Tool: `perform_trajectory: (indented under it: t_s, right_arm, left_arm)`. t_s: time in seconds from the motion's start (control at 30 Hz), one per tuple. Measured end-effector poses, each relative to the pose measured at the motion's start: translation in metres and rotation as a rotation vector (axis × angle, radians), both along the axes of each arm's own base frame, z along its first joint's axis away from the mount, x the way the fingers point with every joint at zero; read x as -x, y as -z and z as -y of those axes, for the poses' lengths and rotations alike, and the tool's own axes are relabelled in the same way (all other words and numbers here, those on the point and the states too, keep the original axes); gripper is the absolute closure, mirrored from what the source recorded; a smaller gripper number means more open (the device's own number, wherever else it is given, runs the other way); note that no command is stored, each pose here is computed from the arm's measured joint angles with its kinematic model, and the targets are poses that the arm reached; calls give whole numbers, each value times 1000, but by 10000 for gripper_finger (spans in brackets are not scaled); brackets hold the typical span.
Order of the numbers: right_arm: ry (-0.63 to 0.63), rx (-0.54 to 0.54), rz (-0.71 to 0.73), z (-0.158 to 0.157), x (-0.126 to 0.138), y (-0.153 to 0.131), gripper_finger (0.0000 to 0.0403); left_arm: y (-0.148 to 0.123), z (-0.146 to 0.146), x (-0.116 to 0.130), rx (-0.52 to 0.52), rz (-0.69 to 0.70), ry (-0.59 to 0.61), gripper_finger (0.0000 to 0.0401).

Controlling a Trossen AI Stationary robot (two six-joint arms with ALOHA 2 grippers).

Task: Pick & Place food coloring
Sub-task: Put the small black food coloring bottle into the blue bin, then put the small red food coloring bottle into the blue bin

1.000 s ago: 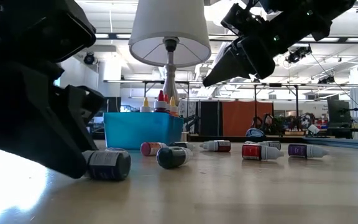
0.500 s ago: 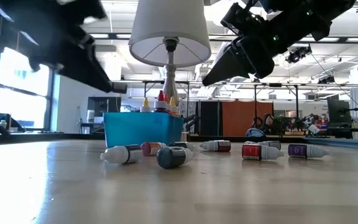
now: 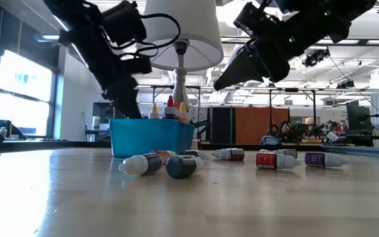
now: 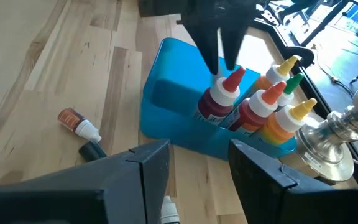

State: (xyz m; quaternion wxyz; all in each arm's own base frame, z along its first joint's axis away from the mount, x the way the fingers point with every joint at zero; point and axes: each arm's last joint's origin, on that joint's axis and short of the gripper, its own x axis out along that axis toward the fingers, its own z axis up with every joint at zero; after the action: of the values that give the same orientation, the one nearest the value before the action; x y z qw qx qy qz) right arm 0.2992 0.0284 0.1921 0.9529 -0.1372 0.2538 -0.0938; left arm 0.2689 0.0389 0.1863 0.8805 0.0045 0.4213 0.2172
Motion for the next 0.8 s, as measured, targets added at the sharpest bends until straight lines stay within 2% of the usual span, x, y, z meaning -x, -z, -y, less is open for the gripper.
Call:
perform_trajectory:
  t_s: [0.13, 0.23, 0.43, 0.57, 0.8]
  right_arm:
    - [-9, 15, 2, 0, 0, -1, 246]
    - [-4, 8, 26, 0, -1, -3, 246]
    - [-55, -133, 28, -3, -2, -1, 246]
    - [-54, -211, -34, -4, -4, 14, 246]
    - [-16, -285, -177, 3, -11, 55, 246]
  left_arm:
    - [1, -6, -4, -14, 29, -7, 255]
    - [-3, -3, -6, -28, 29, -22, 243]
    - [-46, 24, -7, 33, 96, 9, 246]
    - [-67, 48, -5, 18, 123, 47, 251]
    - [-89, 73, 2, -52, 168, 17, 252]
